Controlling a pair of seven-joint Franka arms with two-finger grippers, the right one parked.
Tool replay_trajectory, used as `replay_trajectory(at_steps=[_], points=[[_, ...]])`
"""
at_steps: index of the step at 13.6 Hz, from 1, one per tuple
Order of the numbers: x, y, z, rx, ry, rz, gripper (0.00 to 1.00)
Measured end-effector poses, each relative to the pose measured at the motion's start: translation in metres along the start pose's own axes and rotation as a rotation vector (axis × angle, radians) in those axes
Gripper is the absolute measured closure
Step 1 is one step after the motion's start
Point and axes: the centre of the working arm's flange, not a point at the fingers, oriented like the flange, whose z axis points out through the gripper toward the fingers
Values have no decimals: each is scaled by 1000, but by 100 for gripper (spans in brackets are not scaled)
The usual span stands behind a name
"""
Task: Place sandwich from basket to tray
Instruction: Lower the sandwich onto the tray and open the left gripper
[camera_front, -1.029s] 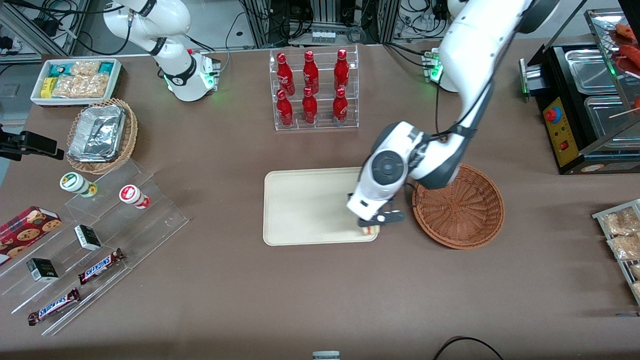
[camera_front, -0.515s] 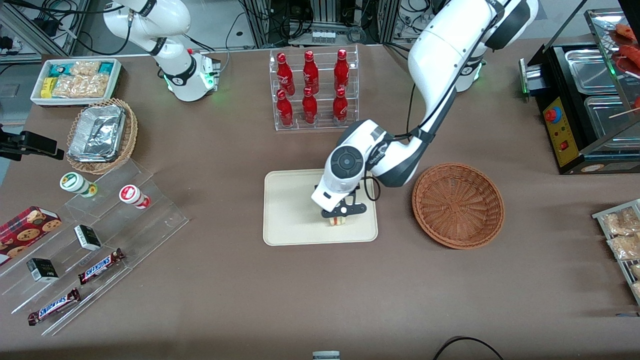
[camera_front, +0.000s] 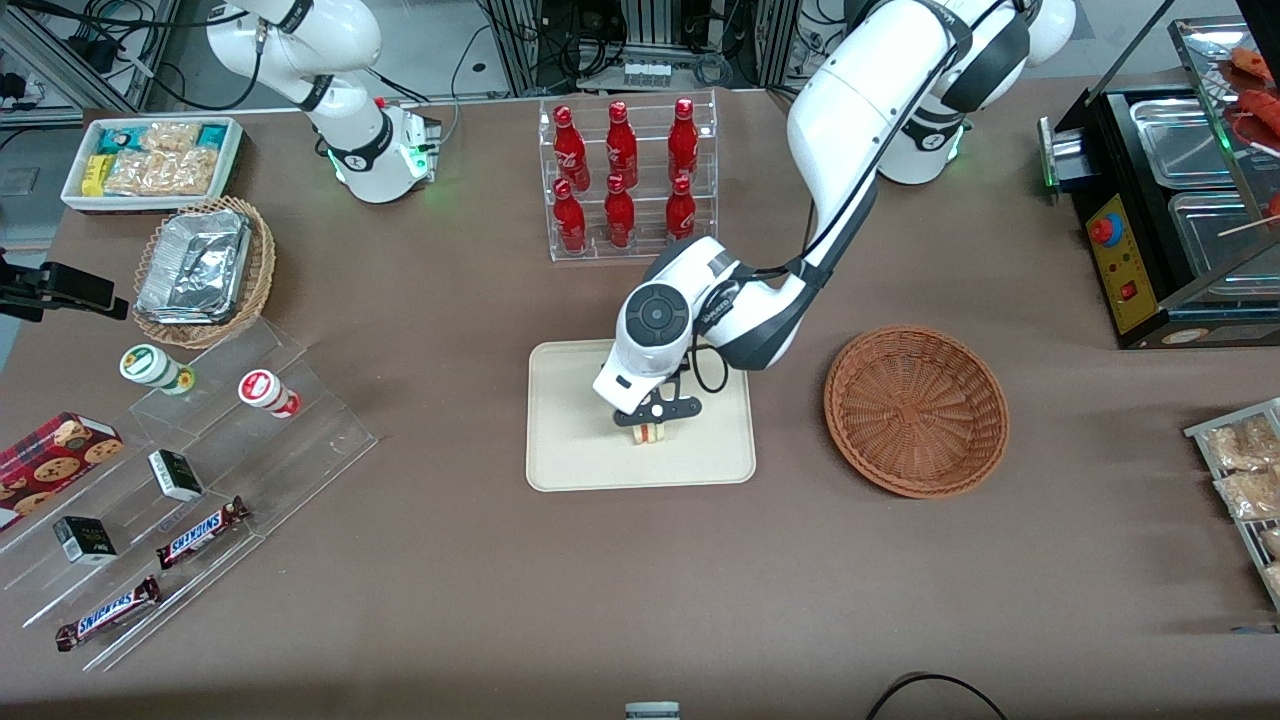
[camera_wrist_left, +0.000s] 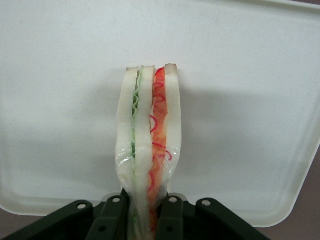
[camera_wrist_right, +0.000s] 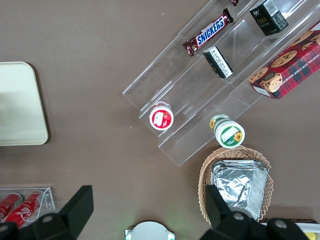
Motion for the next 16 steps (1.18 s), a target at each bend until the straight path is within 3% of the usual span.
replay_trajectory(at_steps=[8,10,13,16], points=[[8,2,9,-14,8,-60,81],[9,1,14,-15,7,-61,67],[14,6,-3,-35,22,-63,36],[15,12,-48,-30,23,-59,5]])
